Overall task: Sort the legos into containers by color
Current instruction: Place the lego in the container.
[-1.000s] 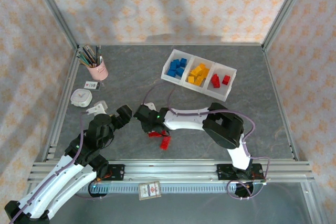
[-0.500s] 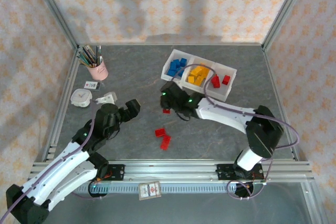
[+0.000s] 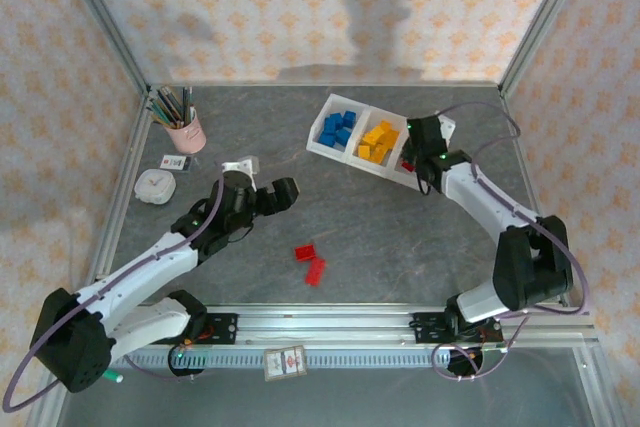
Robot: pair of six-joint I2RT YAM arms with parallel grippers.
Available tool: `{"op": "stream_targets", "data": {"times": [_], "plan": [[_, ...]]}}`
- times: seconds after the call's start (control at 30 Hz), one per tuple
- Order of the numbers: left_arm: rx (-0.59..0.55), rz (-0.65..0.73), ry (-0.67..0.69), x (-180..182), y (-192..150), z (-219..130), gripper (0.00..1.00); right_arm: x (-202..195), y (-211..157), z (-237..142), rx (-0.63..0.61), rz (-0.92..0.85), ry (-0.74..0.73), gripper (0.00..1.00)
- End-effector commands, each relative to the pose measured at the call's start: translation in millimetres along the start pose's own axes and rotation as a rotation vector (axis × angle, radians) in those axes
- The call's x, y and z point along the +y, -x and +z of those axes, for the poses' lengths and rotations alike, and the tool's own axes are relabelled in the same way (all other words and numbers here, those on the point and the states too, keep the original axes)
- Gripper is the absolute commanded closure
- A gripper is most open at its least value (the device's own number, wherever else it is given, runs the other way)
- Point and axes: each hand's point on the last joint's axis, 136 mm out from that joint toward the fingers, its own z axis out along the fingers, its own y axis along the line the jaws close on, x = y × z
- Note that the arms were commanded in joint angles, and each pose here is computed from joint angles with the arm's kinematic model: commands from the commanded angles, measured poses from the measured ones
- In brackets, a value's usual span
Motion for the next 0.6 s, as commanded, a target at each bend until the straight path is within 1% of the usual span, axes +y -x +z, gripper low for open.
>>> {"op": "stream_targets", "data": {"times": [0.0,0.13,0.23,0.3,0.43,0.57], "plan": [[-0.036,0.026,-0.075,-24,19,2,0.01,-6,23,19,-0.050,-0.044,-0.059,0.68],[-0.035,0.033,-0.074,-26,22,5,0.01,-14,37,41,-0.057,-0.056,-0.126,0.67],[-0.043,0.035,-0.071,-26,23,5,0.01,-10,43,50,-0.059,-0.064,-0.126,0.57],[-0.048,0.037,-0.066,-25,24,5,0.01,-6,45,53,-0.047,-0.072,-0.117,0.54],[-0.064,0.039,-0.056,-23,27,1,0.01,5,47,48,-0.034,-0.077,-0.065,0.45],[-0.079,0.033,-0.037,-18,28,-4,0.01,25,35,32,-0.010,-0.109,0.012,0.43]]}}
